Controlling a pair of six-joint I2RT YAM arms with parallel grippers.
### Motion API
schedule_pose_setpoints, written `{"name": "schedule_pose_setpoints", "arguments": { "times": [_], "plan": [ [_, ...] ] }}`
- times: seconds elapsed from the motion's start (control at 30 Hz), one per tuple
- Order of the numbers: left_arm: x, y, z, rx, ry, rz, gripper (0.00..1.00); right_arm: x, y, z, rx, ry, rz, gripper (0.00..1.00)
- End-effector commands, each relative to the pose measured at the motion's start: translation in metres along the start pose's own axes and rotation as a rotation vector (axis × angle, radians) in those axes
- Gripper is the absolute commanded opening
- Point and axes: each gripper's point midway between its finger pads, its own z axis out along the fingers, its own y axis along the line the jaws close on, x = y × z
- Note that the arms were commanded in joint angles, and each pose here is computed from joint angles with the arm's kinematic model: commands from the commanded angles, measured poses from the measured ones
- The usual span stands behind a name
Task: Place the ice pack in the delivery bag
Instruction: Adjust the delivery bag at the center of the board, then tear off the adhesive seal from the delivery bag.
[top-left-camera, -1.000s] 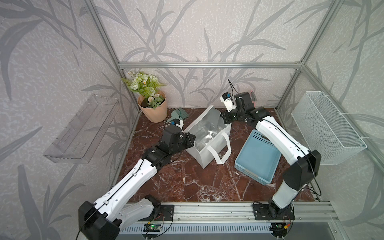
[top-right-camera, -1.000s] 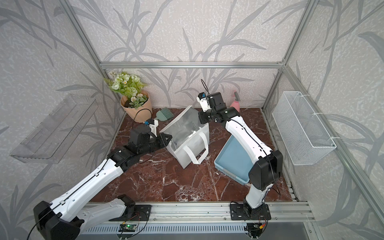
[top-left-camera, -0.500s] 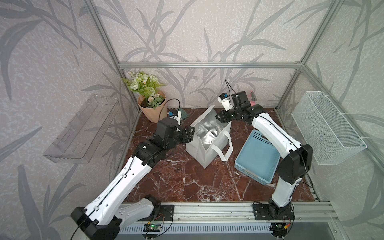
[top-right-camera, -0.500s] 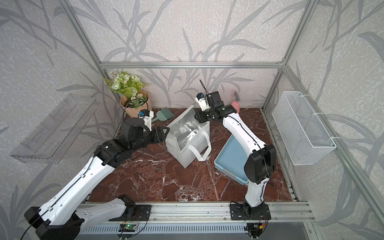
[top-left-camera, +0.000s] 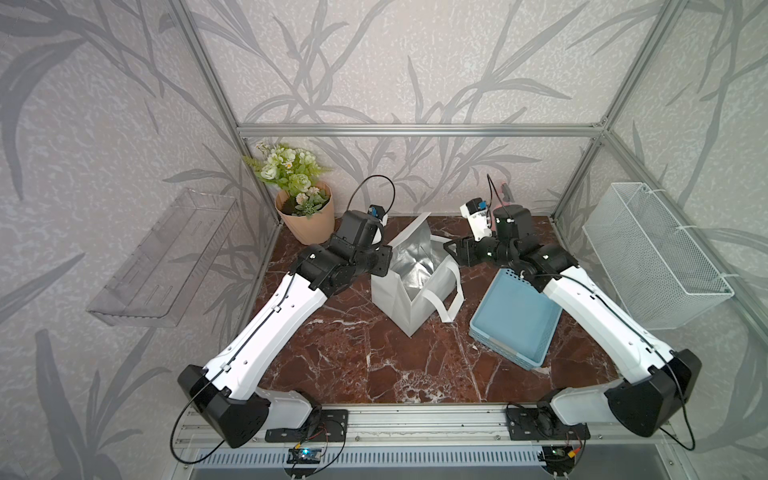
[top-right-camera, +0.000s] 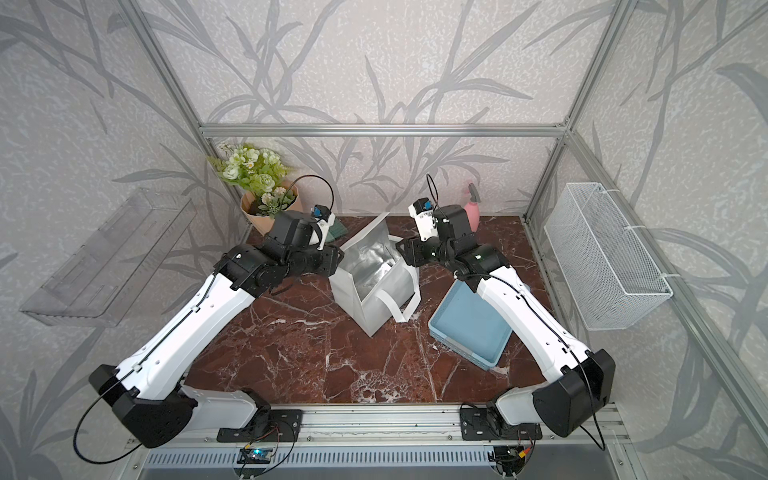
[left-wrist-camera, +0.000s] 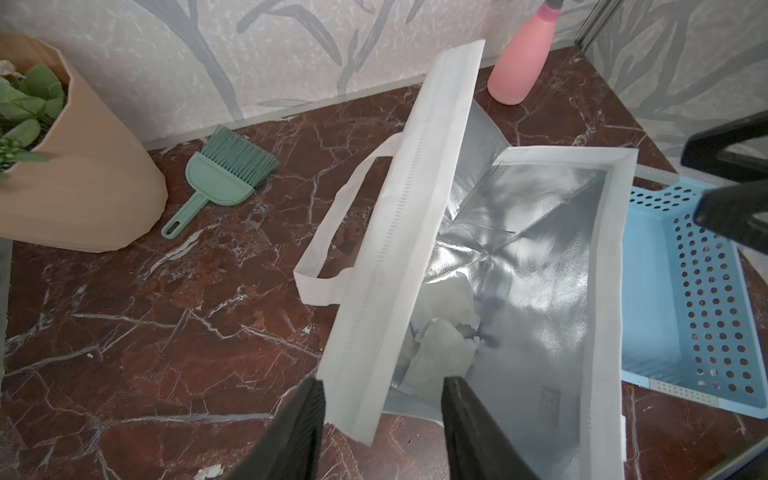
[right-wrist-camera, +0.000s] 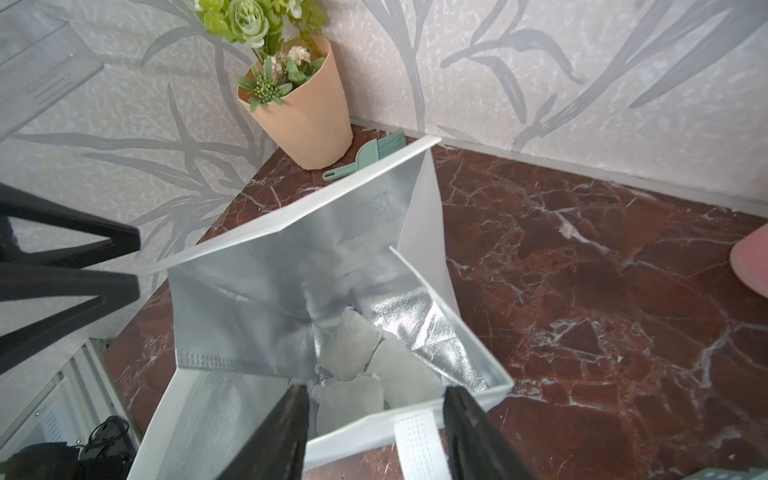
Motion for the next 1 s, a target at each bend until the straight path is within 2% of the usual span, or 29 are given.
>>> {"name": "schedule_pose_setpoints", "arguments": {
  "times": [0.0, 0.17, 0.3, 0.47, 0.57, 0.97],
  "plan": [
    [-0.009, 0.0, -0.004, -0.038, -0.005, 0.089, 0.47, 0.005, 0.005, -0.004, -0.005, -0.014, 0.025, 0.56],
    [0.001, 0.0, 0.009, -0.079, 0.044, 0.157, 0.47, 0.01, 0.004, -0.009, 0.008, -0.005, 0.034, 0.56],
    [0.004, 0.012, 0.016, -0.161, 0.068, 0.189, 0.46, 0.008, 0.005, -0.01, 0.006, -0.01, 0.038, 0.56],
    [-0.001, 0.02, 0.016, -0.217, 0.055, 0.206, 0.41, 0.007, 0.007, -0.009, 0.001, -0.009, 0.043, 0.56],
    [-0.001, 0.024, 0.018, -0.243, 0.058, 0.216, 0.35, 0.008, 0.008, -0.008, -0.006, -0.005, 0.045, 0.56],
    [-0.008, 0.022, 0.019, -0.234, 0.044, 0.219, 0.23, 0.013, 0.01, -0.004, -0.012, 0.012, 0.052, 0.56]
  ]
}}
